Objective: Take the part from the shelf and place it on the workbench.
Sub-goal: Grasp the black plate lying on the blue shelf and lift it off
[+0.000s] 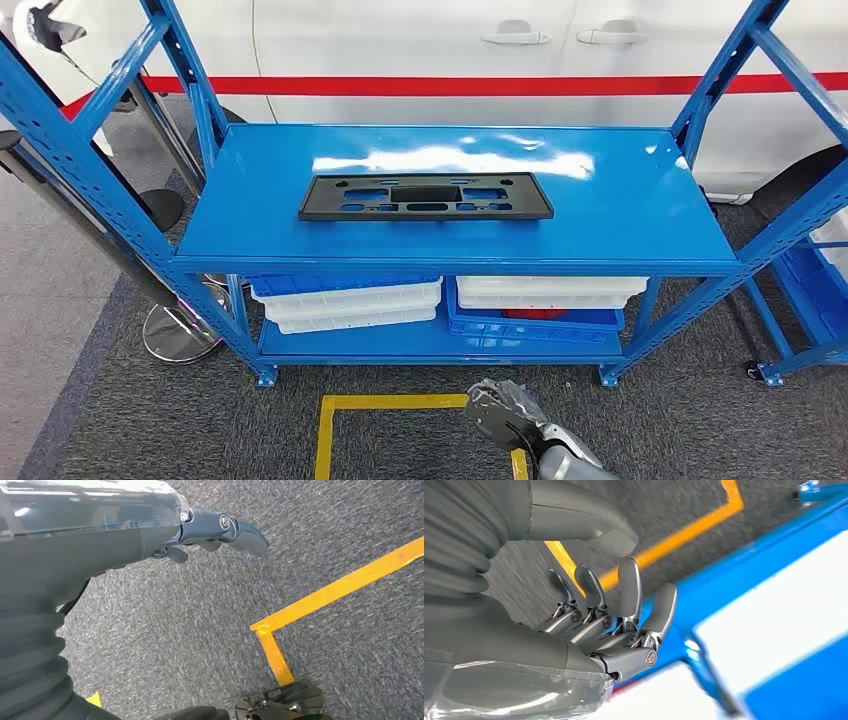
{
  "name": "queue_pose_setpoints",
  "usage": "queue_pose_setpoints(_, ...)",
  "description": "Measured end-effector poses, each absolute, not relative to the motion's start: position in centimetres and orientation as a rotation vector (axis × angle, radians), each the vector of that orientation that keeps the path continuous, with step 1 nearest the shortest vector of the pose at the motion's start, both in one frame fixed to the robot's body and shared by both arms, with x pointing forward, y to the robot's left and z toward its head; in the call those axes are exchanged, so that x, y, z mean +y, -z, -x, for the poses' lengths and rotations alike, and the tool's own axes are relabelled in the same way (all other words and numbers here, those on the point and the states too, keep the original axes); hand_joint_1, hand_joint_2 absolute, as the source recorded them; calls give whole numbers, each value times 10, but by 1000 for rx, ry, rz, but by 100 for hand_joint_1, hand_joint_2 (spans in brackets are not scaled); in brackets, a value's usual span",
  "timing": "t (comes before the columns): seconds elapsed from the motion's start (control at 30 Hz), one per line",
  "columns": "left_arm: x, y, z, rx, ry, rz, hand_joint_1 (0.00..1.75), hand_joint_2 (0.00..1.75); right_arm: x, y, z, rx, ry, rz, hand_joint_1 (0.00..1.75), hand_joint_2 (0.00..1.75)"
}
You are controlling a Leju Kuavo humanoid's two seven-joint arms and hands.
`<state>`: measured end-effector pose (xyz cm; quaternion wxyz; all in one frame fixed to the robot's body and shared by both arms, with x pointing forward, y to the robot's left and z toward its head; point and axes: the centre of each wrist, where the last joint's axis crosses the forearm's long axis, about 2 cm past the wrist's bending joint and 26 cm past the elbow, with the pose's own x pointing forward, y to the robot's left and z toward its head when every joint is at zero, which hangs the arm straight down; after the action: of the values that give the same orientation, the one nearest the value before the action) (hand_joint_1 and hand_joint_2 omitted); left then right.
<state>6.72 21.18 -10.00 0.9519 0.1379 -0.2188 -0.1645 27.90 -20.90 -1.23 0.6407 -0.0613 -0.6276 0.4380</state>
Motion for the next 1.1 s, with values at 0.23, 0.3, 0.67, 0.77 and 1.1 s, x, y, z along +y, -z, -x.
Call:
queue_pose_setpoints(0.23,207,99,-67,-435,358,-273,0,175,-204,-11,-306,-1492,-1054,151,175,175)
queue_pose_setpoints(0.3,206,99,-67,-435,365,-270,0,175,-202,-20,-315,-1501,-1031,107,175,175)
queue_pose_setpoints(0.67,204,98,-70,-442,377,-265,0,175,-178,-69,-357,-1554,-1021,-36,175,175)
queue_pose_setpoints(0.77,204,98,-74,-445,391,-261,0,175,-165,-97,-375,-1648,-1112,119,175,175)
queue_pose_setpoints(1.1,204,97,-75,-464,368,-267,0,175,-153,-166,-416,-1870,-1274,342,175,175)
